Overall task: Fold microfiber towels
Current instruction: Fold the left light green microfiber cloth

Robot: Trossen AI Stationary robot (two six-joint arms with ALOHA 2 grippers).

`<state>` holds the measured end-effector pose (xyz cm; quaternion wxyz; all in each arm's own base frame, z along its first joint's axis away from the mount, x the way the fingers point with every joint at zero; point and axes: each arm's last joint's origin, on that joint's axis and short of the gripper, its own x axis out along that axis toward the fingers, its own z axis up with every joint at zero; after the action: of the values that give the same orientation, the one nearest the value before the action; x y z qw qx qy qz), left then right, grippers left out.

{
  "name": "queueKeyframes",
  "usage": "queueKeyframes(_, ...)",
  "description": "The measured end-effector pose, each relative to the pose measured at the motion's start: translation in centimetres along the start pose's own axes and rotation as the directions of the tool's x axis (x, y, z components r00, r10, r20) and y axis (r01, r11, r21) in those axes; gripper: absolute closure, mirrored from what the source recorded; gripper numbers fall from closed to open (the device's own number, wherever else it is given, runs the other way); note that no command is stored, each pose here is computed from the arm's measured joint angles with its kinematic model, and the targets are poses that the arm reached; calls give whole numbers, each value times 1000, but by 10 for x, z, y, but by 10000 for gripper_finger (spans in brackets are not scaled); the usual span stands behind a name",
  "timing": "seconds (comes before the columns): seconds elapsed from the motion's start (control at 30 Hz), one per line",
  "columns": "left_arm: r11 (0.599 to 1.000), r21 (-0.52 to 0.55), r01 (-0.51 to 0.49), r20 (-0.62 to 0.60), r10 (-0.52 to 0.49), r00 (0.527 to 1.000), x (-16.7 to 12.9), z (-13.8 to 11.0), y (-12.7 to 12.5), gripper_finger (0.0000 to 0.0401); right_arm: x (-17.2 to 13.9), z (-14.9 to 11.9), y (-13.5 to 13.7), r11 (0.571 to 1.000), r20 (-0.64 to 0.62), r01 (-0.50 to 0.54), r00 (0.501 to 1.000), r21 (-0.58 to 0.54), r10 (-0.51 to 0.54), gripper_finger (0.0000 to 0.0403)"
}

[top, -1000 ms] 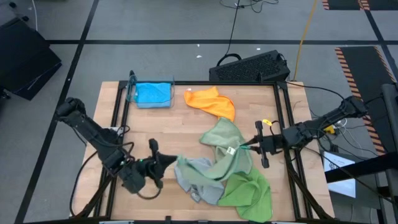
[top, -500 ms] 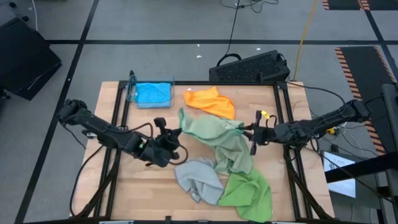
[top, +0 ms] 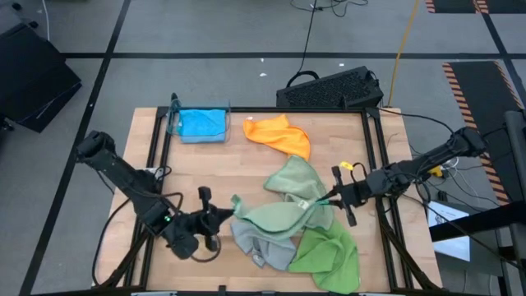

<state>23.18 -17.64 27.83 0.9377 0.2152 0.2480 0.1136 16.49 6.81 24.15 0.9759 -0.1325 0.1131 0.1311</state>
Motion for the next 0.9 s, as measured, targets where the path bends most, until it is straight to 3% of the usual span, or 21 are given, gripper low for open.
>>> queueKeyframes(0.2, 987, 112, -112, -33, 116, 993, 24, -2, 12, 401, 16, 0, -4, 996, 26, 48, 999, -72, -46, 399)
queueKeyframes(0.33, 951, 275, -143, -23, 155, 988, 52, 3, 20, 401, 38, -5, -8, 983, 34, 88, 996, -160, -84, 399)
queueKeyframes(0.57, 862, 503, -59, 99, 10, 995, 87, 17, 37, 400, 67, -18, -12, 930, 43, 130, 992, -344, -122, 399)
queueKeyframes(0.67, 845, 530, -64, 91, 18, 996, 96, 16, 47, 400, 72, -19, -16, 907, 65, 162, 987, -389, -149, 399)
queueKeyframes(0.9, 818, 544, -185, 68, 178, 982, 104, 17, 77, 400, 67, -15, -49, 865, 138, 295, 955, -407, -261, 399)
